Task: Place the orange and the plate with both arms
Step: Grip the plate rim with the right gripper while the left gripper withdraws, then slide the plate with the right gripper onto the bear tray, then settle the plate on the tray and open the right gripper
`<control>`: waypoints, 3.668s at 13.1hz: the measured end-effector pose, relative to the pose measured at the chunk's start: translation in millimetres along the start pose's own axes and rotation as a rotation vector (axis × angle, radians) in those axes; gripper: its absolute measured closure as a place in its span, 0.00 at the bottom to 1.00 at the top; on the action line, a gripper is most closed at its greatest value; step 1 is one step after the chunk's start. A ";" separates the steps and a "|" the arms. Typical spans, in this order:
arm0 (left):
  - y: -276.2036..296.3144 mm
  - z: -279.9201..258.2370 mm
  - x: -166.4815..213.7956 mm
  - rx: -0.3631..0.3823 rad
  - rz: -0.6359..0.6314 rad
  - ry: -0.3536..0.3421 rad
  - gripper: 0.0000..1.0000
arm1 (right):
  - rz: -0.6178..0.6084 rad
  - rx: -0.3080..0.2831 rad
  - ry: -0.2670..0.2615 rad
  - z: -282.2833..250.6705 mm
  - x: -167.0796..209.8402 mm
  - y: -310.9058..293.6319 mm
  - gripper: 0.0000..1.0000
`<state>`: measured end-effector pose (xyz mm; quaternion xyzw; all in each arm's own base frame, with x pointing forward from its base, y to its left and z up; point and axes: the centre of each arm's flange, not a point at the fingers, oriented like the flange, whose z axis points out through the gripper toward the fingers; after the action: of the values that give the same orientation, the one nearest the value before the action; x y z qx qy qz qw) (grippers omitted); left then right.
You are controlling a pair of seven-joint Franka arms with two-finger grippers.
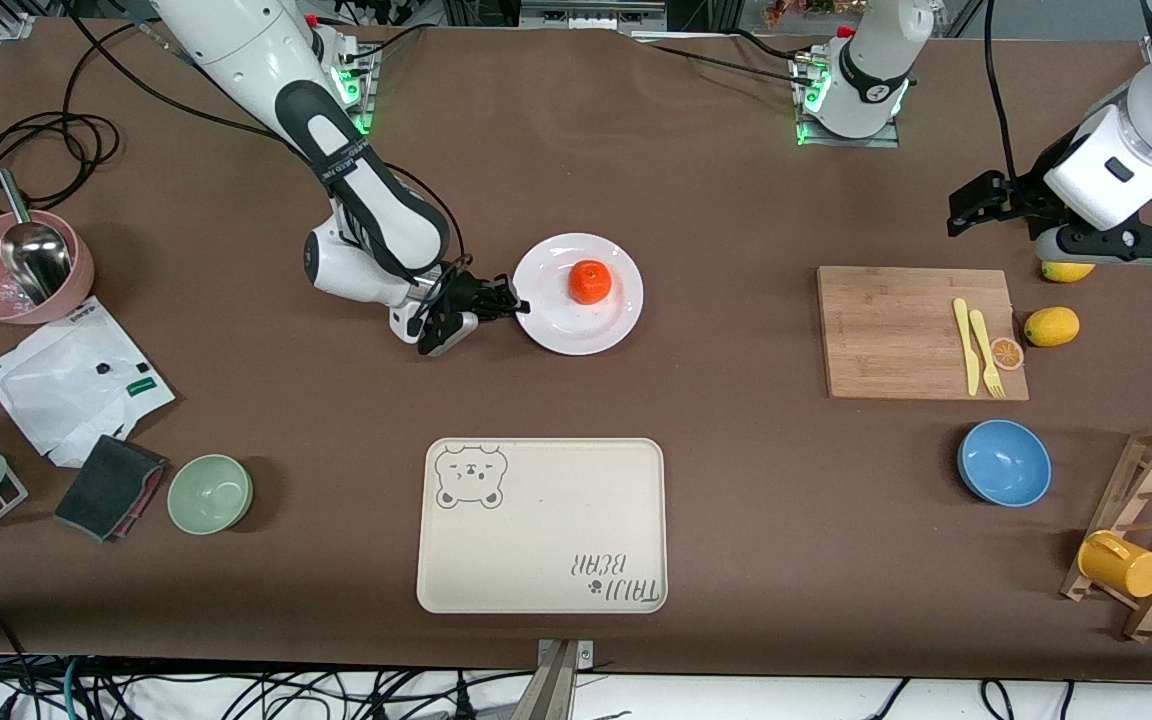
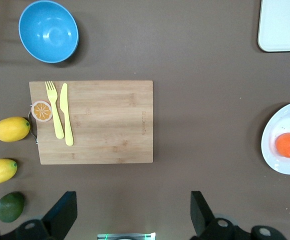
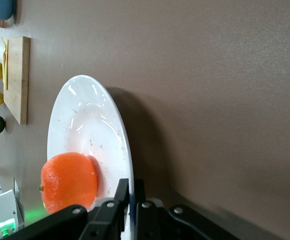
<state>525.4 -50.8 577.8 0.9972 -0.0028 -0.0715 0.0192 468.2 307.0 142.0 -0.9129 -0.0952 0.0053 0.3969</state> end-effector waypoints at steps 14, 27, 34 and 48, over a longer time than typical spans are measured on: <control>-6.0 1.5 -2.1 0.000 -0.011 -0.023 0.00 | 0.135 0.193 0.089 -31.2 40.4 14.2 0.95; -7.6 1.3 -2.2 -0.001 -0.014 -0.024 0.00 | 0.220 0.271 0.361 -93.1 194.4 44.4 0.95; -7.6 1.0 -2.2 -0.001 -0.014 -0.024 0.00 | 0.238 0.270 0.418 -64.1 227.2 99.4 0.95; -7.1 1.1 -2.2 0.000 -0.013 -0.024 0.00 | 0.243 0.264 0.422 -53.4 229.0 111.9 0.66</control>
<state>523.0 -43.7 576.8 0.9963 0.0034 -0.0835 0.0189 716.5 234.5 112.5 -0.8389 0.1015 -0.1251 0.5198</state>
